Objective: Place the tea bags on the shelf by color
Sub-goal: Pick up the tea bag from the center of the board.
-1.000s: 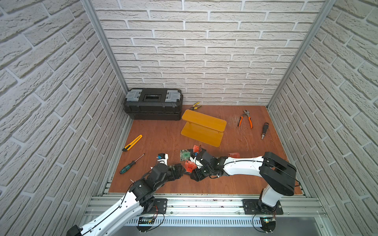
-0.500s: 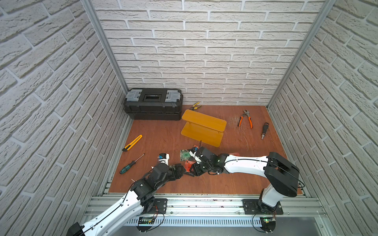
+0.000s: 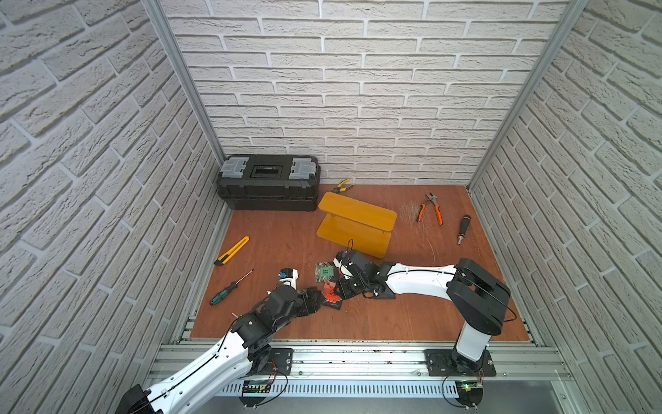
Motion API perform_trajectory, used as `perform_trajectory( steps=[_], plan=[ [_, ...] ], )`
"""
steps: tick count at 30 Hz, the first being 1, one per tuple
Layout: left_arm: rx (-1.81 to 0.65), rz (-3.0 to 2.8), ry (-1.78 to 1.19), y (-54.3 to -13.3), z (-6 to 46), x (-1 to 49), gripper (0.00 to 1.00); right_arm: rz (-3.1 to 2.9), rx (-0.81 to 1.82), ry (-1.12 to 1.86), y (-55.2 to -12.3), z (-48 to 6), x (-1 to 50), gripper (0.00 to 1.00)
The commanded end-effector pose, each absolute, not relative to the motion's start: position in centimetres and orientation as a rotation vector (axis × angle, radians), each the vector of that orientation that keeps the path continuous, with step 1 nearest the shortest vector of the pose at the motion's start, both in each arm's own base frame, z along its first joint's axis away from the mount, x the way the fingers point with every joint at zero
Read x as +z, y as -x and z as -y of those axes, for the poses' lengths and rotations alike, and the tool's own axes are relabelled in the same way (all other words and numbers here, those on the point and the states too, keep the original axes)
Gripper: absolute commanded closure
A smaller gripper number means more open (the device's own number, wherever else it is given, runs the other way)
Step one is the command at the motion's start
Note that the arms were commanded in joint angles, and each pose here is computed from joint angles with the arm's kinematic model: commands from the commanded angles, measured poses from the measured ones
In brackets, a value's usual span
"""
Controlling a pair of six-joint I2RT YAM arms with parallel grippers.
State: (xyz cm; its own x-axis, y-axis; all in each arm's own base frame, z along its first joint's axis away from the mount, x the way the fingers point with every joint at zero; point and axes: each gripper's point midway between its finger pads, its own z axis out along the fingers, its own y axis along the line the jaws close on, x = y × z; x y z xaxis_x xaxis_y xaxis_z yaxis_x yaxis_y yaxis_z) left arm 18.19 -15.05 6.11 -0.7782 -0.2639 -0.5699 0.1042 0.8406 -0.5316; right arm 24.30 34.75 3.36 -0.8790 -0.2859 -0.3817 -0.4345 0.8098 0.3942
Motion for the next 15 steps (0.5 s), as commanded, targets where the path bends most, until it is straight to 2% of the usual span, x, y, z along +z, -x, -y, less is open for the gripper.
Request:
perform_trajectory(
  steps=[1,15],
  plan=[
    [-0.767,-2.335,0.106,-18.3,15.7,6.3,0.16,-2.673,0.698,0.549,-25.0,-35.1,3.6,0.63],
    [-0.775,-2.356,0.109,-18.5,16.1,5.8,0.23,-2.729,0.660,0.491,-24.5,-33.5,2.0,0.64]
  ],
)
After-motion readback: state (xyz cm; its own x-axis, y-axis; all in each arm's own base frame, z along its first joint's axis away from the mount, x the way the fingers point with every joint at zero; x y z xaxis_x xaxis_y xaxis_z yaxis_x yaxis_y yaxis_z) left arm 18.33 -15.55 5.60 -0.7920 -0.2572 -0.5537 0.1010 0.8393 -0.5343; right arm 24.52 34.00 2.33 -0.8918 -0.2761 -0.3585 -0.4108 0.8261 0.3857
